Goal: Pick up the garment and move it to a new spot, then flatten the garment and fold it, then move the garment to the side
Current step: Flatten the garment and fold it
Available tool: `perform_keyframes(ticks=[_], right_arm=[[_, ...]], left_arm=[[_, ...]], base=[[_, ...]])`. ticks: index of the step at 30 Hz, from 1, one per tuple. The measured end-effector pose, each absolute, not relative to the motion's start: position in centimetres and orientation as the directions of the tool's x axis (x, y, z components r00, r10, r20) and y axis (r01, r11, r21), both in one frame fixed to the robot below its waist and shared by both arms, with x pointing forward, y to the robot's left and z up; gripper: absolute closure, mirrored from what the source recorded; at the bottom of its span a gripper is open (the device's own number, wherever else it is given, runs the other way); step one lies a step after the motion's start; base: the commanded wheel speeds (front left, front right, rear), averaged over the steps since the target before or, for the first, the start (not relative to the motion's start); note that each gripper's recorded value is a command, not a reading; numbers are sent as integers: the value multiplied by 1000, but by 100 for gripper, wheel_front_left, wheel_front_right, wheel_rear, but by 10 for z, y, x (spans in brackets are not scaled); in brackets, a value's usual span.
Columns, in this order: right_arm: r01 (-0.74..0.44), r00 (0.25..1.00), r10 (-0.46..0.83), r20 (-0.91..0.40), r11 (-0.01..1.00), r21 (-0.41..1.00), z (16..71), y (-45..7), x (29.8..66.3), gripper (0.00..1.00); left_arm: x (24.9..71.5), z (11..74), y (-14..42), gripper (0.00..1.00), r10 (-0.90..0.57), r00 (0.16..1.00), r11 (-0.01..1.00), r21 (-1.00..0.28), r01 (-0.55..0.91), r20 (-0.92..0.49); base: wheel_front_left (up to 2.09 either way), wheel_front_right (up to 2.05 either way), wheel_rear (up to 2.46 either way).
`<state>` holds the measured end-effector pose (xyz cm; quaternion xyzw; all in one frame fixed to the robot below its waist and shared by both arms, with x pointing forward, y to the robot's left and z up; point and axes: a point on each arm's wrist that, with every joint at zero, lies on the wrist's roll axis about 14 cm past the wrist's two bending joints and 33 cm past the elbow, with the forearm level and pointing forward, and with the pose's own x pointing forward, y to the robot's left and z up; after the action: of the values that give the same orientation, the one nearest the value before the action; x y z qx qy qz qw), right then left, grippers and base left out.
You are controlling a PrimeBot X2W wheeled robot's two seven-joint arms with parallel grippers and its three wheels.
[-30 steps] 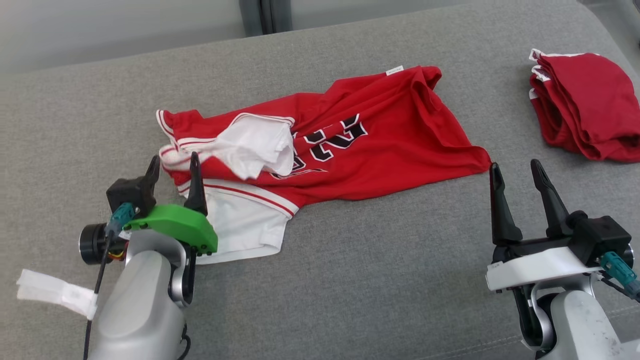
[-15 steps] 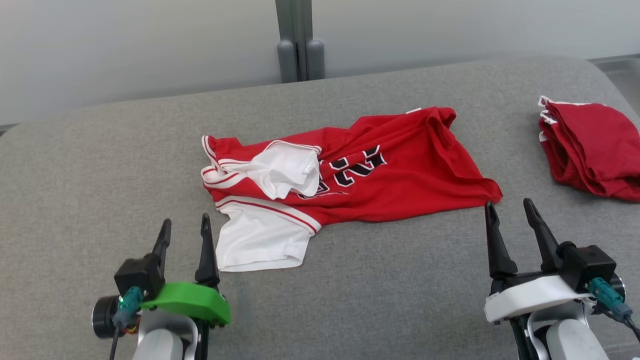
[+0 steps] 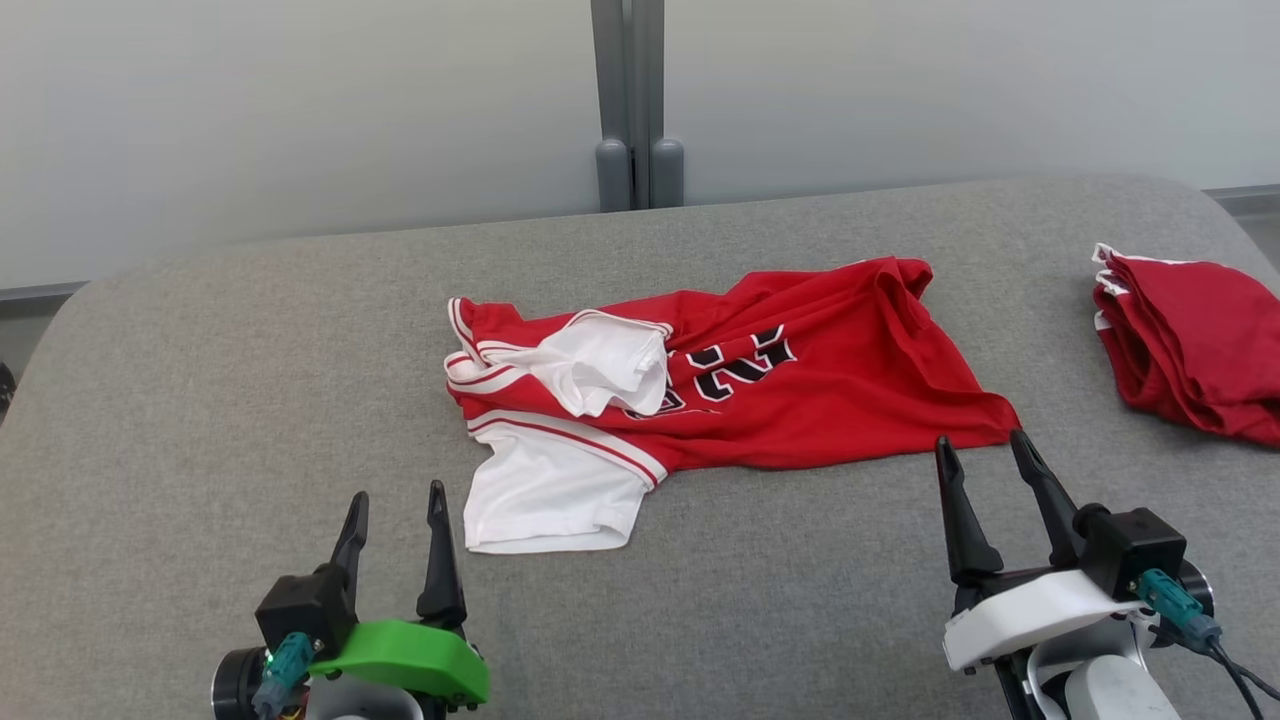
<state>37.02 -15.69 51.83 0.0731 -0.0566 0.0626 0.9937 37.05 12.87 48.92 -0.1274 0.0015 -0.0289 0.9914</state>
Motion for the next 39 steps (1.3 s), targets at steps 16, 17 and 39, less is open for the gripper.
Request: perform_keyframes(ticks=[16,17,39], right_arm=[[-132,988,120,92,981,140,509,-156,368,0],[-130,989,119,87,981,140,507,-156,368,0],[-18,1000,20,-12,990,138,476,-189,361,0]], left_arm=[[360,450,120,0,-83,988,975,-215,54,-131],[359,442,119,0,-88,982,976,-211,51,-165],[400,369,100,0,-139,832,985,-160,61,-538]], base=[[0,0,0],[0,0,0],[0,0,0]])
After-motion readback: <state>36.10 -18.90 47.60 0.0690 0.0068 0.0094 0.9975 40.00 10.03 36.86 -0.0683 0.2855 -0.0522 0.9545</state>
